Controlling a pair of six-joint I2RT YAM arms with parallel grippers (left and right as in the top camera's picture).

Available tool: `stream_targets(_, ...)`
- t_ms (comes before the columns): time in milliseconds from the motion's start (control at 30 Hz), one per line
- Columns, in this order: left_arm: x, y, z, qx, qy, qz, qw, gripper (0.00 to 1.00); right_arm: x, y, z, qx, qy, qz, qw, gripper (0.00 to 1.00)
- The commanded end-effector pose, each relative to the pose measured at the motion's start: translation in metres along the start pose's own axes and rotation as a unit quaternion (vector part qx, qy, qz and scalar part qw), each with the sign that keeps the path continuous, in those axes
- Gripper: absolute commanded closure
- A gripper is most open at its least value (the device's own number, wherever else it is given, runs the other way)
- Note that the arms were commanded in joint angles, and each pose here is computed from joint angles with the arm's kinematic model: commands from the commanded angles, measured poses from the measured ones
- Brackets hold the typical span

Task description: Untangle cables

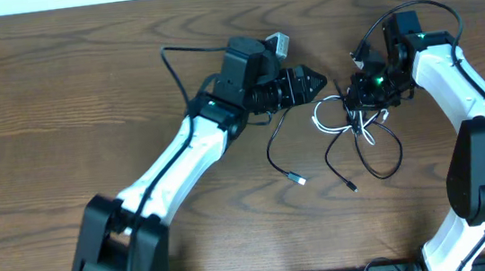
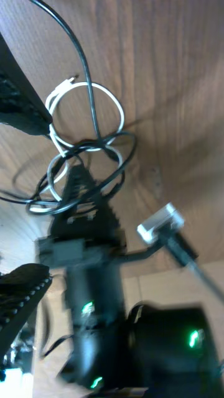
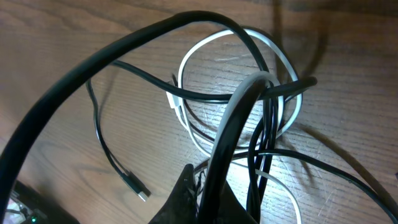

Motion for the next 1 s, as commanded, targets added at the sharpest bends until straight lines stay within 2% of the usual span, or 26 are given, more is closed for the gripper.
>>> stream_targets(0,-0.024,0.020,-0.003,0.079,0.006,-0.008,0.997,0.28,0.008,0.008,0.000,0.021,-0.012,-0.011,1.000,0.99)
stream_targets(333,-0.067,0.034,-0.004,0.119,0.022,0.049,0.992,0.28,0.008,0.008,0.000,0.021,-0.012,-0.011,1.000,0.99)
stream_targets(533,-0.083,0.044,0.002,0.138,0.027,0.044,0.989,0.30,0.008,0.008,0.000,0.022,-0.014,-0.010,1.000,0.99)
stream_targets(900,-0.090,0.039,0.003,0.147,0.017,0.061,0.987,0.38,0.007,0.009,0.000,0.024,-0.013,-0.009,1.000,0.99)
stream_targets(967,-0.092,0.037,0.006,0.154,0.019,0.061,0.986,0.42,0.007,0.009,0.000,0.024,-0.013,-0.009,1.000,0.99)
Point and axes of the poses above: each gripper's point midway between its finger pads, its own x axis back along the fingers, its own y axis along the line the jaws close on, z = x × y, the point moved 8 cm from there along x, back along the fingers, and after that the axes turned 10 degrees about x, right-handed, at the moved point
